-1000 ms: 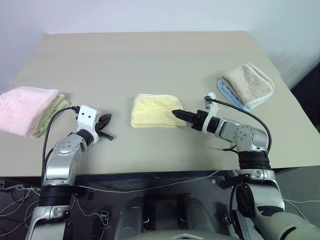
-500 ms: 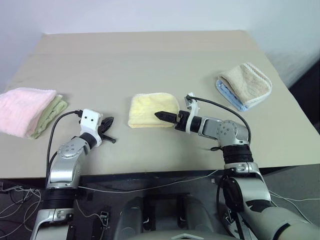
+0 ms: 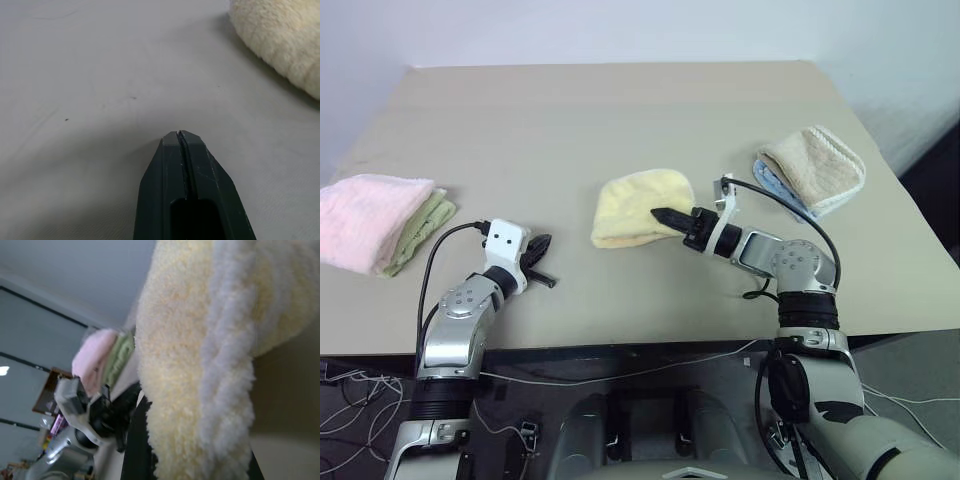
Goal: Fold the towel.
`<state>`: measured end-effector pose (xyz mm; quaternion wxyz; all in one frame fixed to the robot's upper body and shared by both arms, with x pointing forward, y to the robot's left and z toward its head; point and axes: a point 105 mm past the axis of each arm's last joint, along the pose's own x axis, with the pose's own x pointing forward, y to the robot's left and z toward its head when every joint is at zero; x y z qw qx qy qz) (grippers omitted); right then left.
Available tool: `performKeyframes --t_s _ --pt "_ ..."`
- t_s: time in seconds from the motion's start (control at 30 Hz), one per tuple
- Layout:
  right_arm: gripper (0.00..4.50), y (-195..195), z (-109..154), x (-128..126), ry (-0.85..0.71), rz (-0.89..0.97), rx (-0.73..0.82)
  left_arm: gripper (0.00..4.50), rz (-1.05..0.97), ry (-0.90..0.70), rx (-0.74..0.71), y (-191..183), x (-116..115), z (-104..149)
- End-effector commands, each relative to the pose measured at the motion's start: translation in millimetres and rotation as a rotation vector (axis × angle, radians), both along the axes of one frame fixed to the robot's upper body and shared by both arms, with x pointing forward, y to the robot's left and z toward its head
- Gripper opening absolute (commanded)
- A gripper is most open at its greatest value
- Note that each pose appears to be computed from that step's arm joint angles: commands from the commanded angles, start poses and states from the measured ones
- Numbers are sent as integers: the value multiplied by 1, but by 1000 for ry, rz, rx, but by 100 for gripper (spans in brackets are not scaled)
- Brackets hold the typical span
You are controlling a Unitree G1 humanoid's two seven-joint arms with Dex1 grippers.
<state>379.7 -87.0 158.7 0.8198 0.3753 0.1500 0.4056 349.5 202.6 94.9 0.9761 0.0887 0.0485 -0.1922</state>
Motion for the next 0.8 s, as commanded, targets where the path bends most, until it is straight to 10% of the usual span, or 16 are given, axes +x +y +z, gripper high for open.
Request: performKeyframes --t_s 0.03,0.27,0.7,0.8 --pt "2 -50 65 12 -223 -203 51 0 -30 -6 8 -7 0 1" --pt "2 -167 118 32 -306 -694 42 0 -65 6 3 -18 3 -3" --pt "2 -250 30 45 141 -1049 -12 0 -86 9 2 -25 7 -5" --pt "91 -247 35 46 115 -1035 -12 0 -87 10 2 -25 6 -6"
